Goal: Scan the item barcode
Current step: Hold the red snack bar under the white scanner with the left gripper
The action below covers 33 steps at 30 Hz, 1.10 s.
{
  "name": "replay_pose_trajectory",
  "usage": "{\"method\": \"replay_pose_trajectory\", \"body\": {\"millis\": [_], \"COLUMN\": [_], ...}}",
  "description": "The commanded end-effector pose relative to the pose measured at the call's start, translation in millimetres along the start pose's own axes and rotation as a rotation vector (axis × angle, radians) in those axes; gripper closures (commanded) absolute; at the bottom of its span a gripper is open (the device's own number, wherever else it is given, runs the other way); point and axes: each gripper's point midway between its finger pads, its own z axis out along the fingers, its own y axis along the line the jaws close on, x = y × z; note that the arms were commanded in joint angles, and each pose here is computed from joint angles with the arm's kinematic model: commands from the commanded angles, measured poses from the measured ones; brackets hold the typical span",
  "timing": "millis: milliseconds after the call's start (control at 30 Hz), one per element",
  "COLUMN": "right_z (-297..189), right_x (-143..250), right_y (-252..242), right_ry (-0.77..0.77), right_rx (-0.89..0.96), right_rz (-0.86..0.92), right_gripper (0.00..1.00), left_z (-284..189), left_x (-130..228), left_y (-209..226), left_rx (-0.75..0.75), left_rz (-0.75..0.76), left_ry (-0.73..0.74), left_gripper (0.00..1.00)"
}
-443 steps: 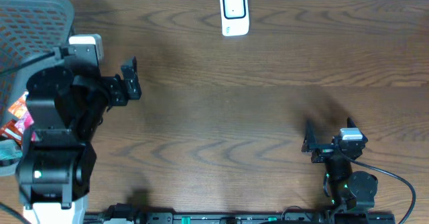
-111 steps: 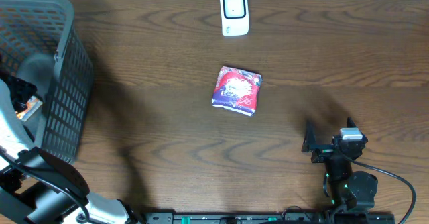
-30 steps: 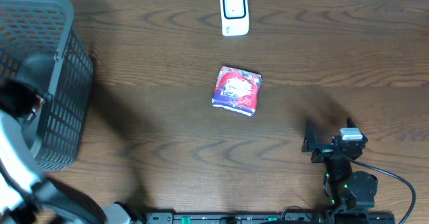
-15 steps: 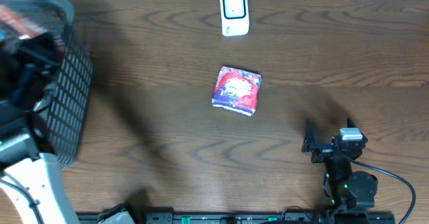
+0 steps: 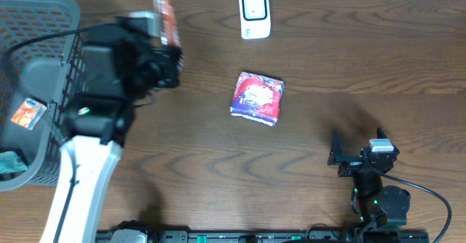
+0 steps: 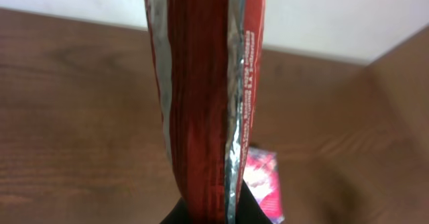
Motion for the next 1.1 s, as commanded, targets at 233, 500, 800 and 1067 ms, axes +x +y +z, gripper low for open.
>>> {"method": "replay_pose_trajectory", "body": {"millis": [233, 500, 800, 1067], "right_z": [0, 0, 0, 0], "right_x": [0, 0, 0, 0], "right_y": [0, 0, 0, 0], "right_ry": [-0.005, -0.005, -0.005, -0.005], "right_rx": [0.000, 0.000, 0.000, 0.000], "right_rz": [0.018, 0.017, 0.018, 0.018], "right_gripper": [0.01, 0.01, 0.01, 0.01], "left_z": [81, 123, 156, 175], "left_x": [67, 112, 172, 217], "left_y": [23, 63, 40, 44], "left_rx": [-0.194, -0.326, -0.203, -0.273], "left_rz": [0.159, 0.158, 0.149, 0.013], "left_ry": [0.268, 0.426, 0.599, 0.699], "left_gripper": [0.93, 0.93, 0.93, 0.93]}}
